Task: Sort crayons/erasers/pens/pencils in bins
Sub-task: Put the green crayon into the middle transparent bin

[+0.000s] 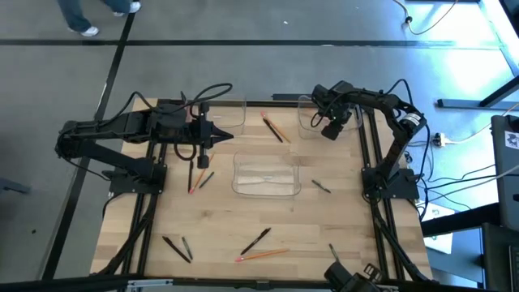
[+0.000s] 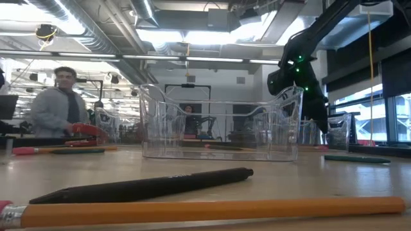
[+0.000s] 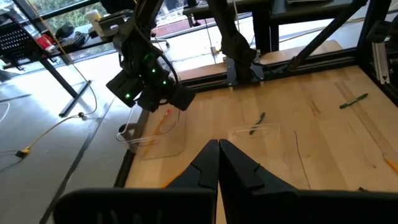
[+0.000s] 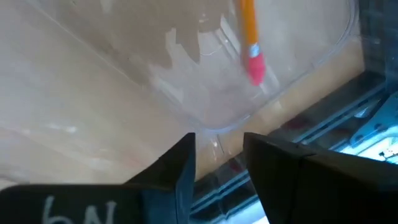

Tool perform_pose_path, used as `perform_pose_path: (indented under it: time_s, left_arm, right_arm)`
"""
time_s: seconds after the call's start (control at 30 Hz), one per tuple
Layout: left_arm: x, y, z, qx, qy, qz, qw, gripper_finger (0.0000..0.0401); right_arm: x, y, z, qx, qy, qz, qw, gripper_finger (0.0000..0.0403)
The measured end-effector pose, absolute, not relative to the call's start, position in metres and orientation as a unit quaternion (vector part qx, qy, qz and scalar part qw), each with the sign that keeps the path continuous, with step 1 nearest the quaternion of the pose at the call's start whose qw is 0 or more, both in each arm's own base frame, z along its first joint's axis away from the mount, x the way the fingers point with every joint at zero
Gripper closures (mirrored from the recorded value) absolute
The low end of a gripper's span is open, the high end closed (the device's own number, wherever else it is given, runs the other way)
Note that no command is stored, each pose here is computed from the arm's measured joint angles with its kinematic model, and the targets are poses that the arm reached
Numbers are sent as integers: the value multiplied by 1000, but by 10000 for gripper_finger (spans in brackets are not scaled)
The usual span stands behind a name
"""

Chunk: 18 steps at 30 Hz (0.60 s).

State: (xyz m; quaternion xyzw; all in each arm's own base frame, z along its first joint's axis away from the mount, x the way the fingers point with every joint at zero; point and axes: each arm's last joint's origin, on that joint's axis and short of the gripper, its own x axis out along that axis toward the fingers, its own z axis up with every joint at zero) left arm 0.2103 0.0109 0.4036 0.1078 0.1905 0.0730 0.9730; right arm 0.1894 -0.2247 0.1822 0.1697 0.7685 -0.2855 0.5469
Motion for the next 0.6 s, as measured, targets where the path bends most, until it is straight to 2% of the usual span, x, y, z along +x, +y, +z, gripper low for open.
perform_pose_path:
  time_s: [0.2, 0.47, 0.6]
  left_arm:
    - [211, 11, 404, 52, 183, 84, 978, 401]
    - [211, 11, 406, 50, 173, 85, 980, 401]
    - [211, 11, 406, 51, 174, 85, 980, 401]
  right_arm:
    - [190, -221, 206, 185, 780, -282, 527, 267]
    - [198, -202, 281, 135, 690, -323, 633, 267]
    - [198, -169, 317, 126, 631, -282, 712, 267]
